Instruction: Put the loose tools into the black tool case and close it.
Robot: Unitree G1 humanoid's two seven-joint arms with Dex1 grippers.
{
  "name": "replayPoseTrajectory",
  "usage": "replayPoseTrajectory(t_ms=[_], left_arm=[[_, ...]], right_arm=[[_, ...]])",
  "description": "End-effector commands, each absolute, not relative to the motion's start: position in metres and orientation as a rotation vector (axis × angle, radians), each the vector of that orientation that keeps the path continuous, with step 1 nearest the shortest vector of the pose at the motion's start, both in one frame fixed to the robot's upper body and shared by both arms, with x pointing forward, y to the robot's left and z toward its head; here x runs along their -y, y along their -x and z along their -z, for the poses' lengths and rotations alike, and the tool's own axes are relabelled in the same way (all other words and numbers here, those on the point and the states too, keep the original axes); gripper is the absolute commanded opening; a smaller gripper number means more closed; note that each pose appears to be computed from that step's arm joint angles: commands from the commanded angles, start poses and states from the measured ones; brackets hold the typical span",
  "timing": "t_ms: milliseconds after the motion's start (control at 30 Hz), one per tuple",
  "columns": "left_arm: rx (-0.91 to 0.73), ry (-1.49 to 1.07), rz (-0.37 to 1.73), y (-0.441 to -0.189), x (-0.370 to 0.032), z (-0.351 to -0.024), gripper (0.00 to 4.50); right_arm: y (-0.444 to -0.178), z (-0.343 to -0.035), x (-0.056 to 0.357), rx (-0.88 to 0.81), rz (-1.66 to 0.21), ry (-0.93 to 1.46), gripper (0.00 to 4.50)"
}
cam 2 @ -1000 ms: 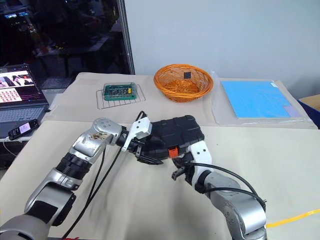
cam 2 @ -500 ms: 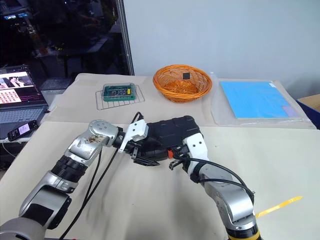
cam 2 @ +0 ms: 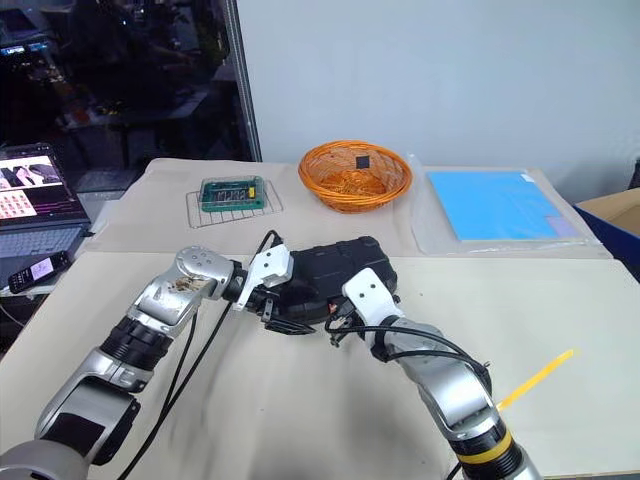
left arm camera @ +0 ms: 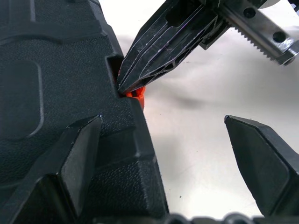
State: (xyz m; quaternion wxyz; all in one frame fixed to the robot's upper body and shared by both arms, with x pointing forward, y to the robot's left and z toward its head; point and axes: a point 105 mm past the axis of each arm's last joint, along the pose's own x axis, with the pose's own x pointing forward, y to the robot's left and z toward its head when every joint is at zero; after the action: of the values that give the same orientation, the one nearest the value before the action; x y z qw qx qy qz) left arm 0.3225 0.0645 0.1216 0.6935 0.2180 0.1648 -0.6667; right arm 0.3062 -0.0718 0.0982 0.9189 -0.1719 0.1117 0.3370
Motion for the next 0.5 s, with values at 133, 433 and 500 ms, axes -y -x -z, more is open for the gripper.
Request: replayPoseTrajectory(t_ms=[133, 433, 500], left_arm=[[-0.179, -0.340, 1.396, -0.325, -0.071, -0.134, 4.50], [-0.107, -0.067, 1.246, -0.295, -0.111, -0.161, 4.50], [-0.115, -0.055, 1.209, -0.282, -0.124, -0.159, 4.50]], right_arm=[[-0.302, -0.140, 0.088, 0.066, -0.671, 0.156, 0.04], [-0.235, -0.156, 0.156, -0.020, -0.823, 0.225, 1.79], [-0.222, -0.156, 0.174, -0.076, -0.833, 0.269, 2.46]])
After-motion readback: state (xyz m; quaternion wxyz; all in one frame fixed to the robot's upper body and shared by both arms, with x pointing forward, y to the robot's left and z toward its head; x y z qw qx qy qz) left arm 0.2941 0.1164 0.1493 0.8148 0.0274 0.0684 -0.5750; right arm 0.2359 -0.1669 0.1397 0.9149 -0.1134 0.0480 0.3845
